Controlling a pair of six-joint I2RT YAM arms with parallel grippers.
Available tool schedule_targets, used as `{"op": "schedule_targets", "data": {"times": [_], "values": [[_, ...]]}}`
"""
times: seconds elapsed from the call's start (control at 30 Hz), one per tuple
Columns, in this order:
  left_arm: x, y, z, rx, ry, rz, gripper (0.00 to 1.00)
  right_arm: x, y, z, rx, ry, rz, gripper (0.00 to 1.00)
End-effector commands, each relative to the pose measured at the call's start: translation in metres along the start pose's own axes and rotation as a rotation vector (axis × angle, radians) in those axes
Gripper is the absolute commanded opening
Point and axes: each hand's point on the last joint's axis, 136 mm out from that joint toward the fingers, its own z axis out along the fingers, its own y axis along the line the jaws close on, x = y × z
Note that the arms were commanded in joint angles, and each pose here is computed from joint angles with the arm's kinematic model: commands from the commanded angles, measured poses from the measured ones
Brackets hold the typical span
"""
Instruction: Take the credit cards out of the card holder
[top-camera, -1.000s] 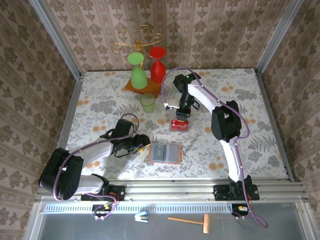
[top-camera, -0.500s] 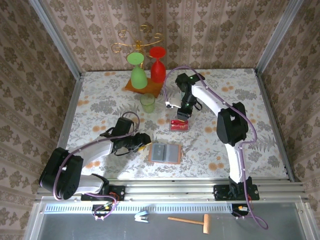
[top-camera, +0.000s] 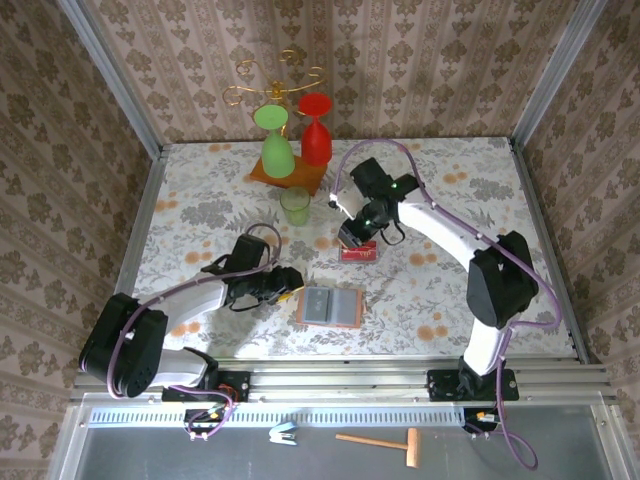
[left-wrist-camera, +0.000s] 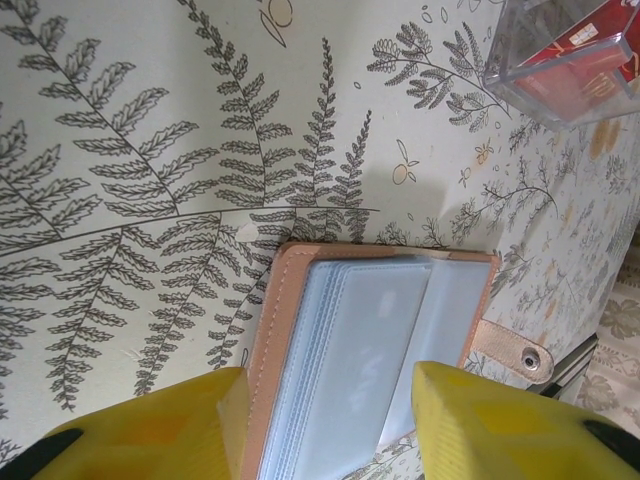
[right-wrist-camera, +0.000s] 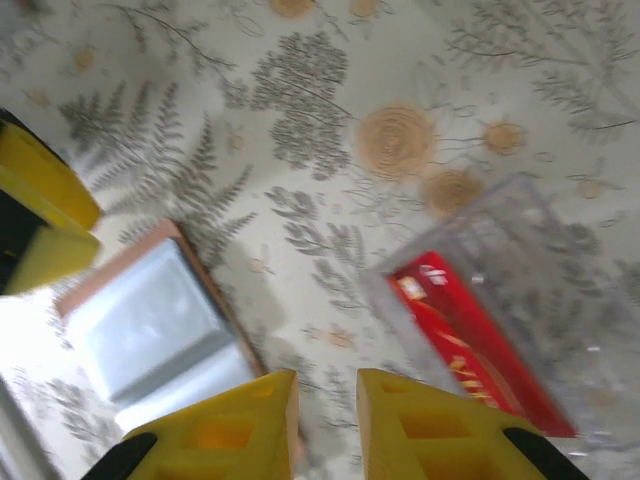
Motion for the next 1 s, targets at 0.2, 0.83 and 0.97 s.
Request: {"op": "schedule_targets", "data": {"times": [0.2, 0.83, 0.97], "values": [[0.022, 0.006, 0.016, -0.007, 0.055, 0.017, 0.47, -0.006, 0.045, -0.001, -0.049, -0.123, 0.330, 0.22], [0.035, 0.013, 0.018, -0.028, 0.034, 0.009, 0.48, 0.053, 0.061, 0.005, -0.122, -0.200, 0.703, 0.18], [0.027, 0.006, 0.011, -0.011, -0.004, 0.008, 0.47, 0.059, 0.071, 0.011, -0.174, -0.201, 0.771, 0.15]]}}
